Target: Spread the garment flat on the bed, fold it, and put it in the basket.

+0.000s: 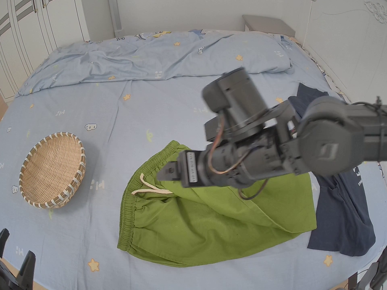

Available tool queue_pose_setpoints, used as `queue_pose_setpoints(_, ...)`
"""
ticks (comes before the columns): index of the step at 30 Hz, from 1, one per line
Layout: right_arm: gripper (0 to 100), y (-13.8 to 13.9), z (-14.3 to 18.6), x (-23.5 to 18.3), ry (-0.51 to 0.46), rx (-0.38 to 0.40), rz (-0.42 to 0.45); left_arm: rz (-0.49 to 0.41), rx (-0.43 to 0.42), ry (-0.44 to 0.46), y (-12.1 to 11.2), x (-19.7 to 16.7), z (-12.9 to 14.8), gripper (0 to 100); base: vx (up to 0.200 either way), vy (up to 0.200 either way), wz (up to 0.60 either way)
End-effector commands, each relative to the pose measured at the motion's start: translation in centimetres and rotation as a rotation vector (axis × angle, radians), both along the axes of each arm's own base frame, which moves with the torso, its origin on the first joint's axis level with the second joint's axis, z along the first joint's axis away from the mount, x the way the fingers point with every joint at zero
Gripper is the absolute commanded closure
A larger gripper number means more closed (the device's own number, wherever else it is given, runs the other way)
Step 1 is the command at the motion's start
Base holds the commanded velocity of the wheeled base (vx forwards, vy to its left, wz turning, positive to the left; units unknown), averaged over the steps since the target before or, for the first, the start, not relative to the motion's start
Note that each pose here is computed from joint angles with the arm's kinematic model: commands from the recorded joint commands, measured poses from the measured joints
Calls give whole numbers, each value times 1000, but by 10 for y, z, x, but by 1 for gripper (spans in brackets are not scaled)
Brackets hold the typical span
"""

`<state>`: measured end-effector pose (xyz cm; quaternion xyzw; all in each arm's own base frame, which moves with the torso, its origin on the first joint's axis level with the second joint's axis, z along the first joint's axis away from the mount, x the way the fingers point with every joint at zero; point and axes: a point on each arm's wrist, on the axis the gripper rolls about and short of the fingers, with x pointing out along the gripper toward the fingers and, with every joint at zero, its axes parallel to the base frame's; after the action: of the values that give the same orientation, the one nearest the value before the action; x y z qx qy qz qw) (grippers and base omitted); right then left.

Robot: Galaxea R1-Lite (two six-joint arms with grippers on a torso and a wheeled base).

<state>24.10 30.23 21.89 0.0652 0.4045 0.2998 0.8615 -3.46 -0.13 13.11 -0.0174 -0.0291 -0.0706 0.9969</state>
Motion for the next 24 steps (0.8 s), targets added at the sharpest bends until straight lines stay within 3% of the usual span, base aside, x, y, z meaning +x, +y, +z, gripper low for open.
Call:
queue_pose_setpoints(1, 0, -139, 55, -42, -25, 134, -110, -252, -82, 293, -7, 46, 59, 0, 0, 0, 0)
queue_pose_setpoints(3, 0, -149, 53, -45, -21, 135, -128, -268, -107, 341, -8, 54, 59, 0, 0, 0, 0)
queue_pose_setpoints(4, 0, -175, 45, -54, -17, 151, -171, -306, -183, 492, -11, 79, 55, 0, 0, 0, 0)
queue_pose_setpoints(10, 0, -216, 12, -68, -41, 231, -233, -429, -280, 816, -19, 138, 22, 0, 0, 0, 0)
queue_pose_setpoints(12, 0, -216, 12, -68, -41, 231, -233, -429, -280, 816, -19, 138, 22, 0, 0, 0, 0)
queue_pose_setpoints(13, 0, -222, -1, -75, -59, 239, -237, -460, -313, 951, -21, 163, -2, 0, 0, 0, 0)
queue_pose_setpoints(16, 0, -228, -5, -75, -84, 210, -235, -459, -303, 1083, -22, 189, -31, 0, 0, 0, 0)
queue_pose_setpoints(19, 0, -228, -6, -75, -106, 183, -214, -466, -258, 1153, -20, 202, -58, 0, 0, 0, 0)
queue_pose_setpoints(24, 0, -229, -6, -75, -108, 181, -214, -493, -215, 1159, -18, 217, -75, 0, 0, 0, 0)
